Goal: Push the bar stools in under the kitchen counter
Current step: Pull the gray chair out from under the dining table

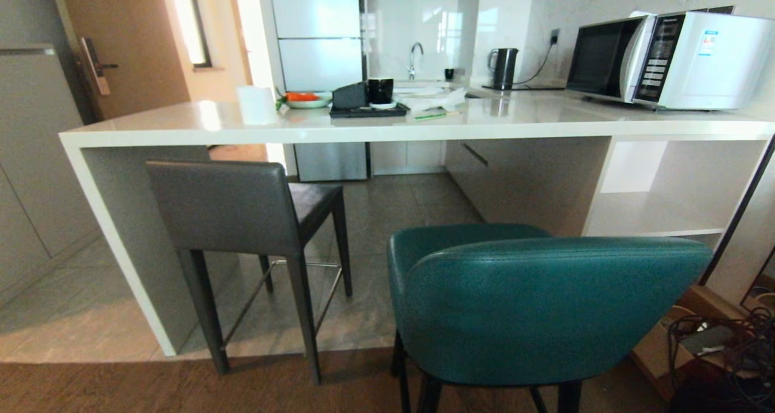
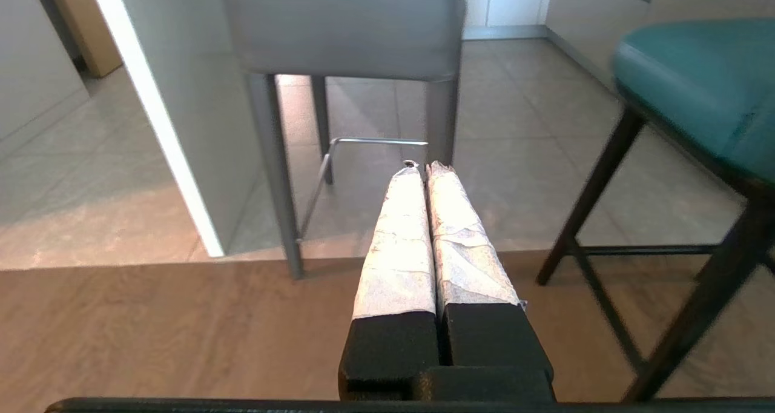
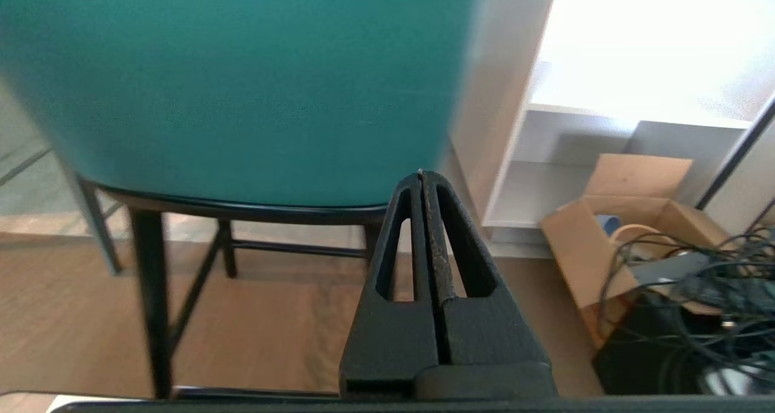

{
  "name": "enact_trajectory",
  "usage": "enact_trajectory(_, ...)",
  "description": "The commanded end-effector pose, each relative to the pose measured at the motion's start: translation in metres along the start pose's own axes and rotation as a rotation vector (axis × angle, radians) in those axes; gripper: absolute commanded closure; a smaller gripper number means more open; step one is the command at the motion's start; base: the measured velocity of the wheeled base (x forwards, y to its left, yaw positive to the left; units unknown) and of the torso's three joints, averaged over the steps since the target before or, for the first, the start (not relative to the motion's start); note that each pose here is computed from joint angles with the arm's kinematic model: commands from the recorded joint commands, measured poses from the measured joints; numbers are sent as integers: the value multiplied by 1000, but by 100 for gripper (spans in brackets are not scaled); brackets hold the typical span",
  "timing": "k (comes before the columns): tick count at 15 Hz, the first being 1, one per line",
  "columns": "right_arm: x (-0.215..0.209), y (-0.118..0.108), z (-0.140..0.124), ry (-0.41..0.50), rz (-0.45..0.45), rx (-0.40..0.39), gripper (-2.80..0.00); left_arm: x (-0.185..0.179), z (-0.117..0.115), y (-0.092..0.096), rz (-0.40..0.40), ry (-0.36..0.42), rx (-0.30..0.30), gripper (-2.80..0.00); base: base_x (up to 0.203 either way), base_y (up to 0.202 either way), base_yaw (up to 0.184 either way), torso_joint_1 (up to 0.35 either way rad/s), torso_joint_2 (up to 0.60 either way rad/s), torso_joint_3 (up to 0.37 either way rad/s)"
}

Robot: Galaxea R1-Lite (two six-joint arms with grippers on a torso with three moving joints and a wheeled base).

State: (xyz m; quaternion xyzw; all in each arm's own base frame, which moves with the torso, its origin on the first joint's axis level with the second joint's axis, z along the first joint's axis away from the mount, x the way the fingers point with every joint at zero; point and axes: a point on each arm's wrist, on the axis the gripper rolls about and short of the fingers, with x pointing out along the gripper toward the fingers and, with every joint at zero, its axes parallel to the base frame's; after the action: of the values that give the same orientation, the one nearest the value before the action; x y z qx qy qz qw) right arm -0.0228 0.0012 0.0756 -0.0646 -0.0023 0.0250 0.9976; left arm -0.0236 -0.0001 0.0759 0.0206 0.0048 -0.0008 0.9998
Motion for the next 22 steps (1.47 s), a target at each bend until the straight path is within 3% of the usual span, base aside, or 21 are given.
enact_trajectory(1,0,0,-2,5,1,-1,0,0,0,0,0,0,0,0,0,199,0,2,2,2)
enact_trajectory(22,0,0,-2,6,1,1,0,0,0,0,0,0,-1,0,0,196,-1,2,2,2)
